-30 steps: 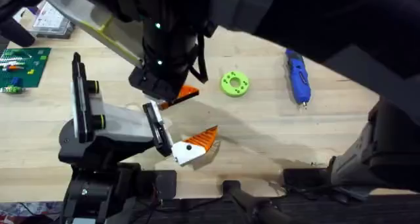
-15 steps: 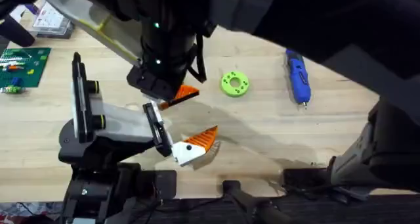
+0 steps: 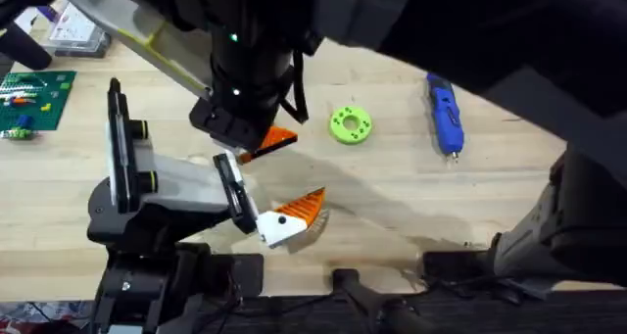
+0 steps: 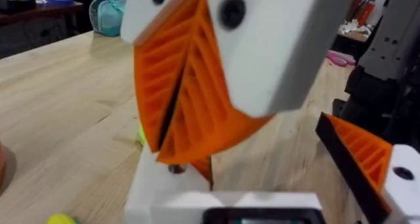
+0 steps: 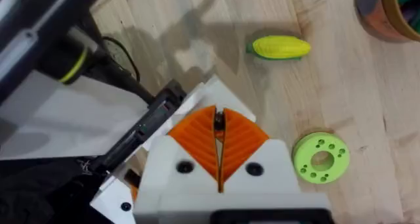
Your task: Pick up the gripper from the table and insert it into the empty holder that is missing its gripper. Then pick up a screw, insert it into the mounting hole, and use the screwdriver to tighten it. Finally, clean up the table by picking up the vegetable and placing it into the bucket.
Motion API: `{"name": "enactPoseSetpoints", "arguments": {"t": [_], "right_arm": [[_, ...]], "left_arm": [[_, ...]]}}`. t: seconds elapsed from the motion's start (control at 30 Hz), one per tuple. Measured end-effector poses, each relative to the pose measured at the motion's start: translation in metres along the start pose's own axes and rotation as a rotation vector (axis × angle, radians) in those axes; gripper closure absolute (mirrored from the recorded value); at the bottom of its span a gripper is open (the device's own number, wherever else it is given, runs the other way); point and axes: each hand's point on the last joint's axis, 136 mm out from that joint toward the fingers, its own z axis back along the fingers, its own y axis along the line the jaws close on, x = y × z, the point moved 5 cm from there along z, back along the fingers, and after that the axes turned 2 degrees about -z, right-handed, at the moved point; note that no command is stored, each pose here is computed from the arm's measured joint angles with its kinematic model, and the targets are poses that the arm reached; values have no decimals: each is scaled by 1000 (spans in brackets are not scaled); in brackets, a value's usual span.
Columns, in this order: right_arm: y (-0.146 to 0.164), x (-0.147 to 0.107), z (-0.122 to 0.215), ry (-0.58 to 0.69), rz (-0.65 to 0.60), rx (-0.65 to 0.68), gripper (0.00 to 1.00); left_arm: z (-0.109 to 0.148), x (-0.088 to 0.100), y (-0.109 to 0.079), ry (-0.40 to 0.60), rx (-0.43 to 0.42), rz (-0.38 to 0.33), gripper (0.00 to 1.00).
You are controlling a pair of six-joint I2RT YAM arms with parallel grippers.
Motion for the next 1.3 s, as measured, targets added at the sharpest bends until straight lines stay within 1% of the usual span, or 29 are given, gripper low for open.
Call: {"name": "enactPoseSetpoints", "arguments": {"t": [1.3], "right_arm": [[-3,-3,1,13,-7,-1,992]], "left_arm": [[0,0,0,0,0,0,15]]}}
